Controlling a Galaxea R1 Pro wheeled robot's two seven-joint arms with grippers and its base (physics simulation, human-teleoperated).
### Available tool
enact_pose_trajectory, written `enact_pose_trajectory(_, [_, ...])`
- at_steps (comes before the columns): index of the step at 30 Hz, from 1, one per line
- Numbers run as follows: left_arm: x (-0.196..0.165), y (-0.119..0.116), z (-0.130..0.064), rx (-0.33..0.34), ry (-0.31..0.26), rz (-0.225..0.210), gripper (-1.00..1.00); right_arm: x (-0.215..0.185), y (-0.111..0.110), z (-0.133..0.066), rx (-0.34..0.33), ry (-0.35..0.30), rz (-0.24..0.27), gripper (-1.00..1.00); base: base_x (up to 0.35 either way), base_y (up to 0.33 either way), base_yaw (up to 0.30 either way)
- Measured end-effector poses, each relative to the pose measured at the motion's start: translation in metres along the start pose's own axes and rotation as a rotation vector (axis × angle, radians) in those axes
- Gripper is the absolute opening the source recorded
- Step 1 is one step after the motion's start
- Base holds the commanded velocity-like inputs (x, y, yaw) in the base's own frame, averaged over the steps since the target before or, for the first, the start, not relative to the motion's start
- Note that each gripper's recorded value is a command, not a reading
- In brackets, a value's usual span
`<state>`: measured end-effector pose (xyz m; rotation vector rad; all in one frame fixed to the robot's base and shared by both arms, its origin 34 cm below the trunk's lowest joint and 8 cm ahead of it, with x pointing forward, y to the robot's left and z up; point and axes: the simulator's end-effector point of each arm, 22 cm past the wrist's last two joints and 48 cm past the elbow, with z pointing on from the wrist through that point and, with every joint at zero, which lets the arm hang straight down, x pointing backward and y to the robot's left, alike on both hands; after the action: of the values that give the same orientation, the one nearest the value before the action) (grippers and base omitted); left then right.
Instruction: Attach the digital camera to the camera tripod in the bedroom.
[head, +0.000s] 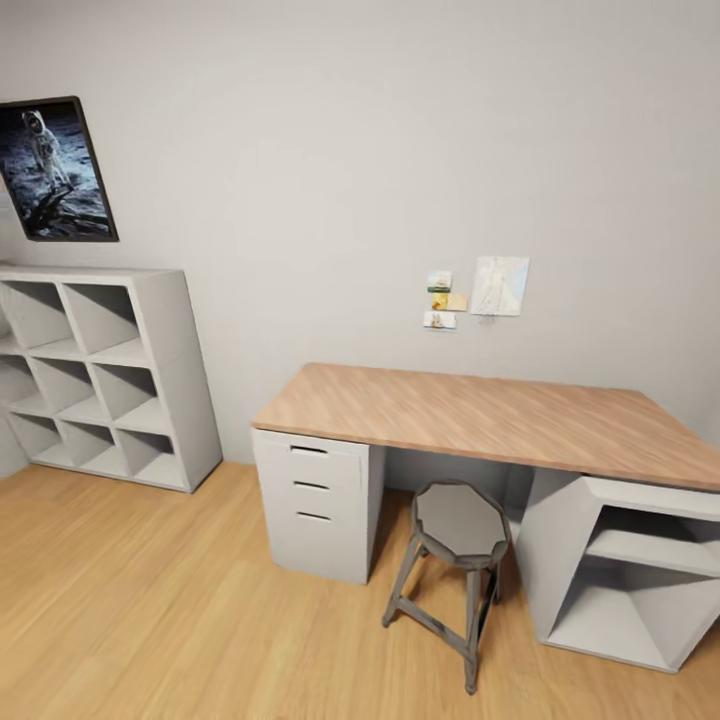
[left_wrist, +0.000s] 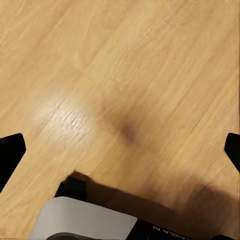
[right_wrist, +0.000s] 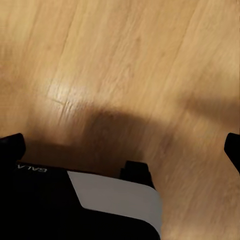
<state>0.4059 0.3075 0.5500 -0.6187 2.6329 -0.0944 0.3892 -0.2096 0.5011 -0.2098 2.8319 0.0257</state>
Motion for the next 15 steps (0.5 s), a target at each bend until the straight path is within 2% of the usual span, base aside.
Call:
enact_pose_trajectory(9, [-0.006,-0.005,-0.001,0.018,-0.02,-0.036,1.0,-0.032,0.022,-0.01,-0.024,-0.026,0.005,1.0,-0.223,0.0,0.287])
enact_pose_trajectory(15, [-0.008,-0.002,-0.002,0.014,-0.034,-0.051,1.0,-0.063,0.037,-0.024,-0.008,-0.053,-0.018,1.0,-0.111,0.0,0.288])
